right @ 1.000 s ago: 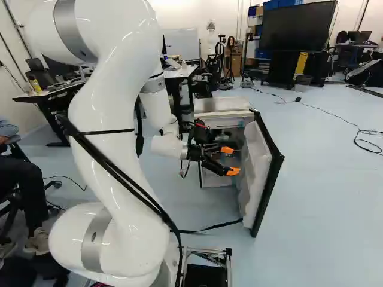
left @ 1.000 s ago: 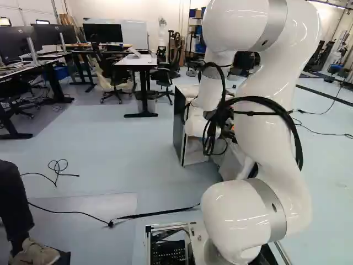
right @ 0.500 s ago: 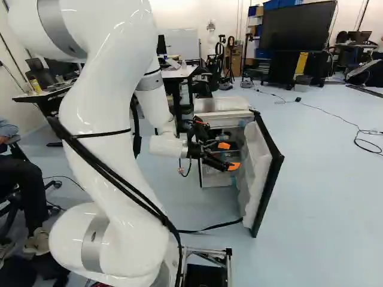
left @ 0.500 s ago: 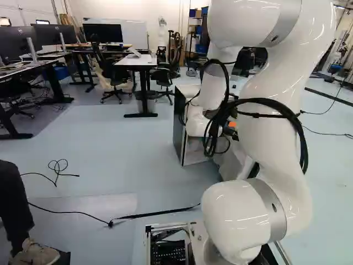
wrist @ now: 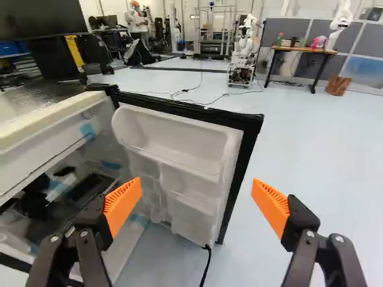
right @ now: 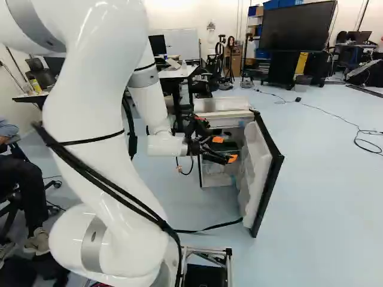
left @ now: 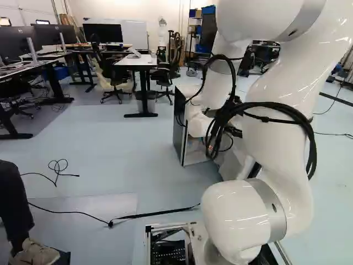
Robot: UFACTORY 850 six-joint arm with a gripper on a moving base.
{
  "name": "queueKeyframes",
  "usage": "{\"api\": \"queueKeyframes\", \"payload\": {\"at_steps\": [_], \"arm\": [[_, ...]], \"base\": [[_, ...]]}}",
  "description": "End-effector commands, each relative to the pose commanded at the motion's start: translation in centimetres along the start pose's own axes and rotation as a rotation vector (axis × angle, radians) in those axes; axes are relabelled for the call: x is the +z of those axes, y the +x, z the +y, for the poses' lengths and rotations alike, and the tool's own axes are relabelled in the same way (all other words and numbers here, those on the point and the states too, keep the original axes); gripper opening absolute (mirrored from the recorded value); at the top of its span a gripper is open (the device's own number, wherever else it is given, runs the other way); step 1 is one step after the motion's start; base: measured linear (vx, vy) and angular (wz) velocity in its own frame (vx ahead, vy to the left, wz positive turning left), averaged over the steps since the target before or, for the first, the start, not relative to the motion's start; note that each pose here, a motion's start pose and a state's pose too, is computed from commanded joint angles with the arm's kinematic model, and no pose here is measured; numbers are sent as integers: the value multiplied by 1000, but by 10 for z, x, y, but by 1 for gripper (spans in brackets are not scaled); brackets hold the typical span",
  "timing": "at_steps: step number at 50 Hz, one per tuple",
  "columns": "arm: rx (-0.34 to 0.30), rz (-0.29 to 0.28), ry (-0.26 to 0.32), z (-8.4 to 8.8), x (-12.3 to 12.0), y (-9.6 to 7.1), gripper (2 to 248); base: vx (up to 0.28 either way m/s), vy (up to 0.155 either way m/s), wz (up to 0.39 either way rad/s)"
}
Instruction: Open the fridge door
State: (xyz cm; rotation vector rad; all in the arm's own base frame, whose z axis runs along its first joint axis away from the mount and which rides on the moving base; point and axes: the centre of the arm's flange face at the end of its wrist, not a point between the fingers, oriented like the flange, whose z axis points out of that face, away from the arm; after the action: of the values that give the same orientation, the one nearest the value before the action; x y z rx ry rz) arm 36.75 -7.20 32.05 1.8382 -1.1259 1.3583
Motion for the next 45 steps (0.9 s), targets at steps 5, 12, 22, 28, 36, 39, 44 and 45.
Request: {"api": "queueKeyframes", "payload": {"at_steps": [5, 12, 22, 28, 36, 39, 44, 45], "arm": [[-6, -3, 50, 1, -4, 3, 247], [-18, -7, 123, 2, -10, 7, 247], [-39, -13, 237, 4, -21, 13, 247], [-55, -17, 311, 6, -28, 16, 247], [-81, -21, 408, 10, -39, 19, 247], [-91, -23, 443, 11, -43, 19, 247], [-109, -25, 498, 13, -49, 20, 247], [-112, -25, 508, 14, -50, 21, 247]], "base": [[0, 0, 0], [0, 0, 0], [0, 0, 0], [0, 0, 0], [0, 0, 0], [0, 0, 0], [0, 0, 0], [0, 0, 0]]}}
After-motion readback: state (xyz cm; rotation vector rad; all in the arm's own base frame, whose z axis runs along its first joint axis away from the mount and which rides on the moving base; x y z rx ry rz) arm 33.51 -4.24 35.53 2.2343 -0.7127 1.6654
